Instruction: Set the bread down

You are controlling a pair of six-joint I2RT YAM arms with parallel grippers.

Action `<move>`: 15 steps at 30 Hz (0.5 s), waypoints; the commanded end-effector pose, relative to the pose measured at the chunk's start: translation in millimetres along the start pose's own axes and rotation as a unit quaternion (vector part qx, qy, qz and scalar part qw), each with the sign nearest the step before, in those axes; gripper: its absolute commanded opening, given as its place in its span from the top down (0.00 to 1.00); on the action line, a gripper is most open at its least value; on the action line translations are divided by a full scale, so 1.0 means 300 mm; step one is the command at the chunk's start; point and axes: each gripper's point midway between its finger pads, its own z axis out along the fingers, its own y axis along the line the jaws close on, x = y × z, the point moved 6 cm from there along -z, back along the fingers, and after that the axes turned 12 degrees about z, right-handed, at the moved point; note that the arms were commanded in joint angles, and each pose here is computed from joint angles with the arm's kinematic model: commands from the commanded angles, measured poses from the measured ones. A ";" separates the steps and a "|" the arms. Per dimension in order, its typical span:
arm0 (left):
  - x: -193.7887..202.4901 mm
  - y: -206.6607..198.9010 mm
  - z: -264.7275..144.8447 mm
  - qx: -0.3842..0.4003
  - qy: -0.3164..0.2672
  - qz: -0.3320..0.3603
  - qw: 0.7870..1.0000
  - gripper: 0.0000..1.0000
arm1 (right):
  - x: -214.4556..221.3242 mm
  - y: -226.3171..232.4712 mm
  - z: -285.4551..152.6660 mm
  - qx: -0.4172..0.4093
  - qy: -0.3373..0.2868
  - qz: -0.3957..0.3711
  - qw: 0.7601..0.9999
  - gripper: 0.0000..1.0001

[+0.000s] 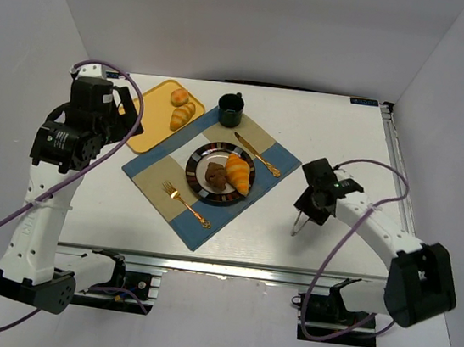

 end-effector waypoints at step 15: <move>-0.009 -0.010 0.032 -0.006 -0.006 0.001 1.000 0.02 | -0.082 0.146 -0.115 -0.043 0.020 -0.040 0.998 0.16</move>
